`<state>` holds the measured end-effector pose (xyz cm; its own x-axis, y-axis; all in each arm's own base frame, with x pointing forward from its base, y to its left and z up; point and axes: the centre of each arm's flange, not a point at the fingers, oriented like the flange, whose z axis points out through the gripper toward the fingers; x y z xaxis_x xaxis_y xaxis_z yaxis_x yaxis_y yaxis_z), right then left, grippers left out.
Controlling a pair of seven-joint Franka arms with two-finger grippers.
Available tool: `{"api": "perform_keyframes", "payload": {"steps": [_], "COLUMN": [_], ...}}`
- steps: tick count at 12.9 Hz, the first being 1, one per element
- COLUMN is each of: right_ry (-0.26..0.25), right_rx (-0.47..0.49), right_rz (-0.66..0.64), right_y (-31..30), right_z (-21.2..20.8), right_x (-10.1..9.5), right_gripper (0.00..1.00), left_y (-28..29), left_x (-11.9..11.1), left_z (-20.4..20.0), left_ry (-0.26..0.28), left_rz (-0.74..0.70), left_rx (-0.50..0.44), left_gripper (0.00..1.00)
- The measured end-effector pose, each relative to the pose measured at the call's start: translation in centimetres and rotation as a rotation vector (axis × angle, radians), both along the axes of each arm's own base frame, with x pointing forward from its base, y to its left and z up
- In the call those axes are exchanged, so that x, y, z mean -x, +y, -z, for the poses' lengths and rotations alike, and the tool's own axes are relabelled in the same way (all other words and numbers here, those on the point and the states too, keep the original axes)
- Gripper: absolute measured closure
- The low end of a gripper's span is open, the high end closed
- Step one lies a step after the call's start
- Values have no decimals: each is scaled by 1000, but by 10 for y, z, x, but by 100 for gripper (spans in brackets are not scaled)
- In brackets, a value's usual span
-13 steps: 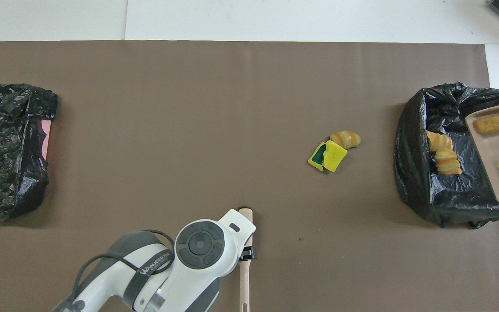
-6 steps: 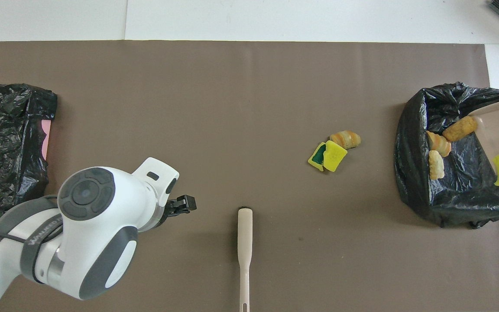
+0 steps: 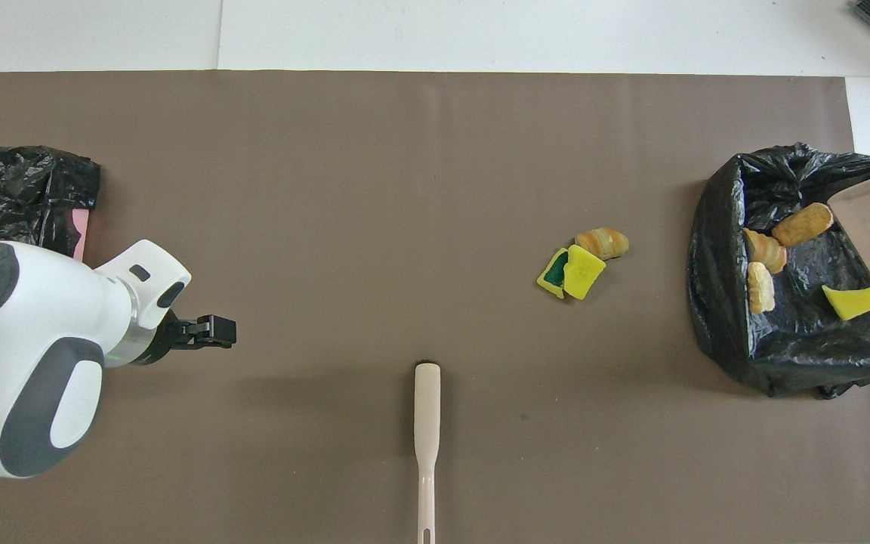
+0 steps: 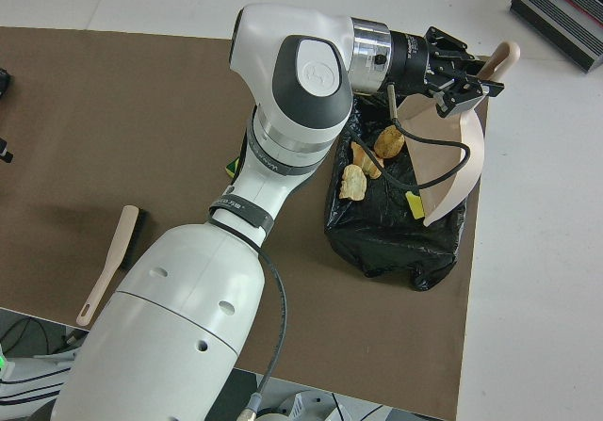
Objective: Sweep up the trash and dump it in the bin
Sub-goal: 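Bring the empty dustpan back from the bag with the right gripper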
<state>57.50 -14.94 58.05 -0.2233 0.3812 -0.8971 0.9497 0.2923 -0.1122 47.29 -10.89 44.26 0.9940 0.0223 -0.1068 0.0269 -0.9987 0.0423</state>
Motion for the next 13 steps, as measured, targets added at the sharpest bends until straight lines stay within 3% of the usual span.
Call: {"api": "perform_keyframes", "payload": {"steps": [3,5,10,13], "right_ry": [-24,-55,-89,-125], "right_rx": [23,-17,-421,-636], "right_rz": [-32,-34,67,140], "right_y": [14,27,42,63], "right_z": [-34,-47,-22,-4], "right_x": [12,18,22,21], "right_gripper": [68,68,68,68], "left_y": [19,40,74,80], "left_x": [-6,-16,-42,-45], "left_z": [-38,-72,-159,-198], "left_ry": [-2,-24,-137,-161], "left_rz": [122,152,140,156], "left_rx": [-18,-23,-20,-20], "left_gripper": [0,0,0,0]}}
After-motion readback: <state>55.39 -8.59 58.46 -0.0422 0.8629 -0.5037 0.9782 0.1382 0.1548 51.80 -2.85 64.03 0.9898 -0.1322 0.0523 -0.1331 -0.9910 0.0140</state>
